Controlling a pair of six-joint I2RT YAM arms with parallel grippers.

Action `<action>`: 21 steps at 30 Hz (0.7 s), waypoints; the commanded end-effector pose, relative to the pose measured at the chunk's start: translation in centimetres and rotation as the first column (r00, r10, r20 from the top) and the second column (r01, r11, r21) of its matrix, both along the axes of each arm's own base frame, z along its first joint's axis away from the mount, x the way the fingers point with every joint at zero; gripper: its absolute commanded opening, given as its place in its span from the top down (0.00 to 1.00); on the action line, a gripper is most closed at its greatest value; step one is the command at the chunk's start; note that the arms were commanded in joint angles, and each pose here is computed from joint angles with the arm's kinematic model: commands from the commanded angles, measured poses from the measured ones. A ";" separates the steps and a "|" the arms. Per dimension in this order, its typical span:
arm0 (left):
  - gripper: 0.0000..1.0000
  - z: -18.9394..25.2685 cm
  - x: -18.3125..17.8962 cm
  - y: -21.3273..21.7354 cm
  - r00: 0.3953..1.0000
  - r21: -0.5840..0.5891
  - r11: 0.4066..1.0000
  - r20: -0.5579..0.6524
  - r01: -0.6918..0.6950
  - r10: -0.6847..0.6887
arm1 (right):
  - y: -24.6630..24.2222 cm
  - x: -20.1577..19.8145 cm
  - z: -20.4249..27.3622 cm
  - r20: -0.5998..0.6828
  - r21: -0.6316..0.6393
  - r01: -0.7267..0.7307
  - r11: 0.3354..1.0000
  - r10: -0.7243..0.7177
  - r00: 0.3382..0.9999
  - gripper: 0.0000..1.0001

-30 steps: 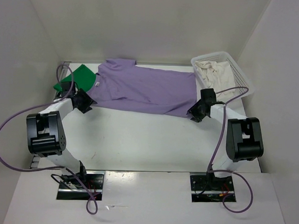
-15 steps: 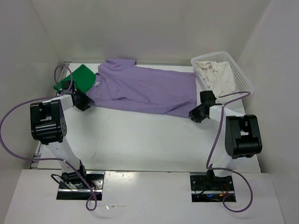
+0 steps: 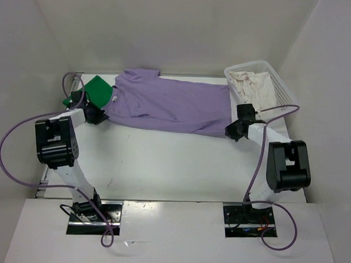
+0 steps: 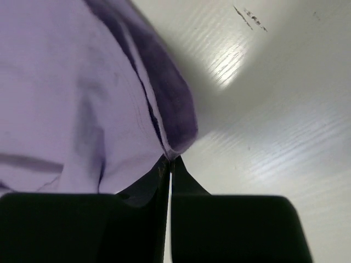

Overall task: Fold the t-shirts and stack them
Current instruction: Fold the flattened tshirt in 1/3 of the way

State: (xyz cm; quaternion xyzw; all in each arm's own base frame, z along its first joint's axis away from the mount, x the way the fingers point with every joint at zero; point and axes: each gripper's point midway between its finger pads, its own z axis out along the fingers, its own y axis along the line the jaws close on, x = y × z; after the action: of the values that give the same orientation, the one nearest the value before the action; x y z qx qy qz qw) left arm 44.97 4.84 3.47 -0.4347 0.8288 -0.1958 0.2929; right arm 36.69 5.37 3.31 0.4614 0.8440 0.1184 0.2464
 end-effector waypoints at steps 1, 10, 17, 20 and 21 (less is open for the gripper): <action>1.00 8.9 1.4 0.2 0.977 0.071 0.997 0.211 0.028 -0.042 | -1.6 -0.1 4.4 0.088 -0.074 0.020 0.997 -0.013 0.996 1.00; 1.00 17.0 -2.9 -0.2 0.959 0.153 0.988 0.277 0.022 -0.064 | -5.9 -4.5 6.1 0.047 -0.077 0.039 0.996 -0.035 0.998 1.00; 1.00 14.2 -9.9 -2.1 0.988 0.127 0.990 0.138 0.056 -0.074 | -5.4 -7.9 7.6 0.053 0.006 0.016 1.000 -0.016 0.998 1.00; 1.00 12.6 -13.4 -2.9 0.996 0.106 0.993 0.056 0.059 -0.066 | -4.4 -8.8 8.6 0.068 0.044 -0.013 0.999 0.010 0.998 1.00; 1.00 11.2 -14.7 -2.7 0.998 0.116 0.992 0.008 0.056 -0.058 | -4.3 -9.5 8.5 0.047 0.043 -0.019 0.999 0.017 0.999 1.00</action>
State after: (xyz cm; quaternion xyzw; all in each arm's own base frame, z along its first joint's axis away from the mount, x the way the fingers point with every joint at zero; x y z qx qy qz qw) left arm 34.08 1.79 16.90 -0.3796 0.8298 -0.1971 0.3585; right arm 29.24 0.67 11.57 0.4641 0.8283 0.1499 0.2756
